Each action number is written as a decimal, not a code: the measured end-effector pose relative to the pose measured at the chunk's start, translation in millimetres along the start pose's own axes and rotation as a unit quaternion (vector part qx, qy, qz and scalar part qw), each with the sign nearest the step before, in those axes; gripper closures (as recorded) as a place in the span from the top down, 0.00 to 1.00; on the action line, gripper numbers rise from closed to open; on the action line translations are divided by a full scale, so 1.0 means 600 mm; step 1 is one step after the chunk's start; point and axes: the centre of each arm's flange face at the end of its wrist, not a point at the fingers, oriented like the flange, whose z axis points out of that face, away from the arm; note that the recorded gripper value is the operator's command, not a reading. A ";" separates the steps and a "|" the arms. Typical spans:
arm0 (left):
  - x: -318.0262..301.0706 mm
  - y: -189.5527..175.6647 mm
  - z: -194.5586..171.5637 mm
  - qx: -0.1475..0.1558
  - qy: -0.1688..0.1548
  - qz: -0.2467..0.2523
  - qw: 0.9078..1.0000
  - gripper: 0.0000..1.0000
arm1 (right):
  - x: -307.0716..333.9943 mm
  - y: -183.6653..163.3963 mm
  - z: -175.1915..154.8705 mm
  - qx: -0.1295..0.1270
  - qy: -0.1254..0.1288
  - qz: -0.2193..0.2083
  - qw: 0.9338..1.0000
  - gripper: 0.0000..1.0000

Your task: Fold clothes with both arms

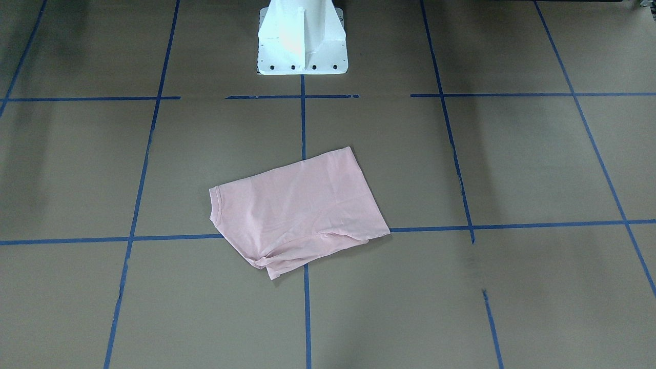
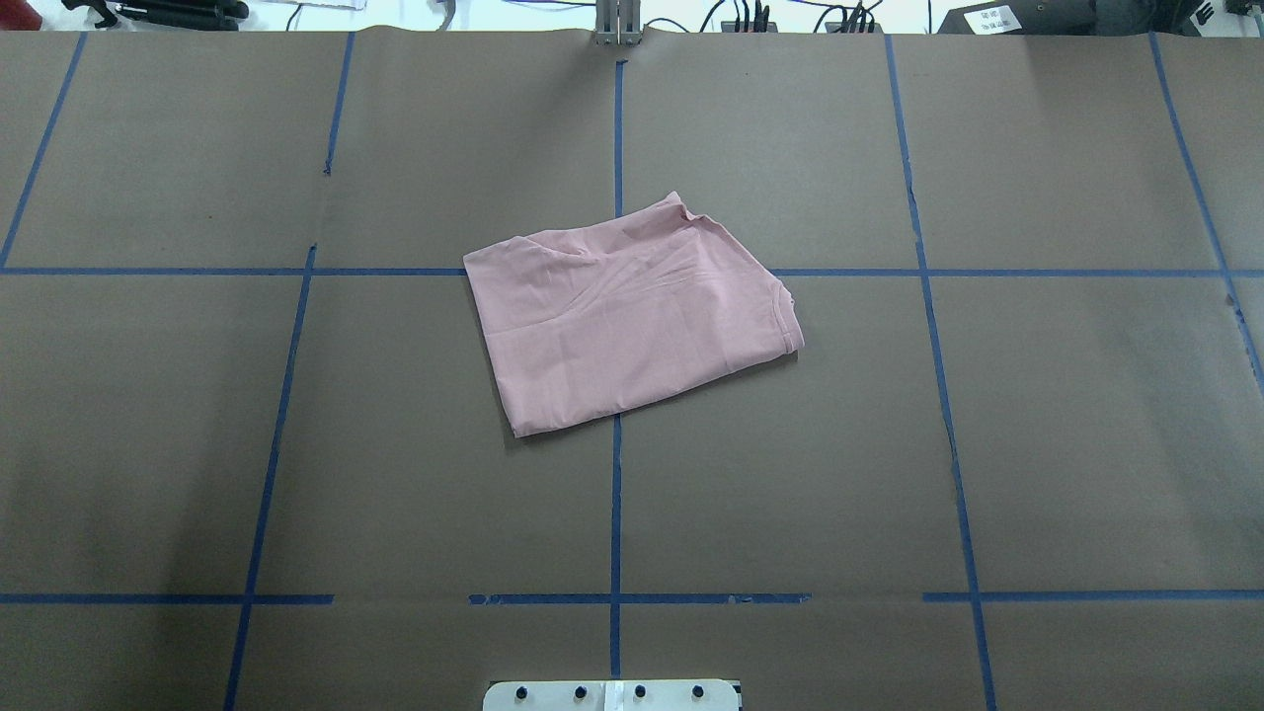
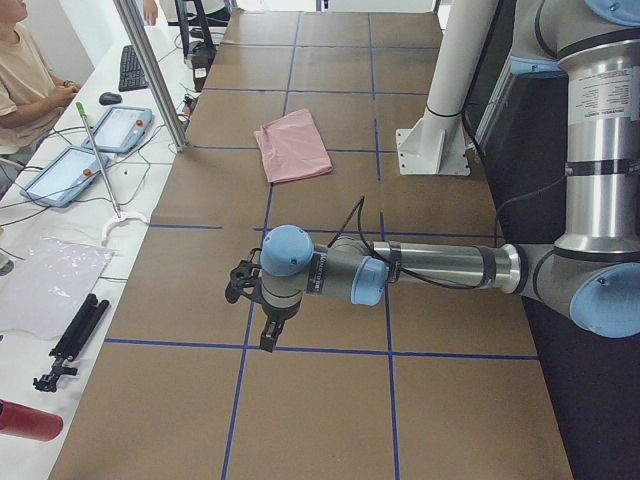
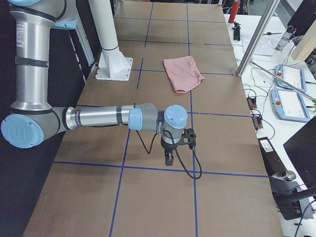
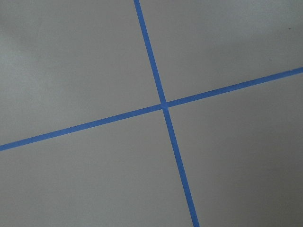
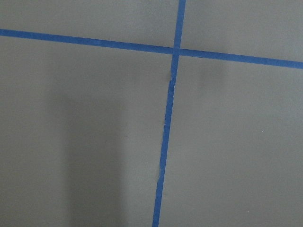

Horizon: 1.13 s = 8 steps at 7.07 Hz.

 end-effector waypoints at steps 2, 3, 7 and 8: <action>0.007 -0.005 -0.007 -0.025 0.011 -0.024 0.999 1.00 | 0.001 0.002 0.002 -0.001 0.000 0.001 1.000 1.00; 0.008 -0.007 -0.007 -0.023 0.011 -0.020 0.999 1.00 | 0.002 0.004 0.003 -0.002 -0.001 0.002 1.000 1.00; 0.011 -0.014 -0.010 0.004 0.009 0.010 1.000 1.00 | -0.005 0.010 -0.001 0.002 -0.008 -0.002 1.000 1.00; 0.009 -0.010 -0.007 0.003 0.009 0.008 1.000 1.00 | -0.008 0.010 -0.004 0.003 -0.009 -0.003 1.000 1.00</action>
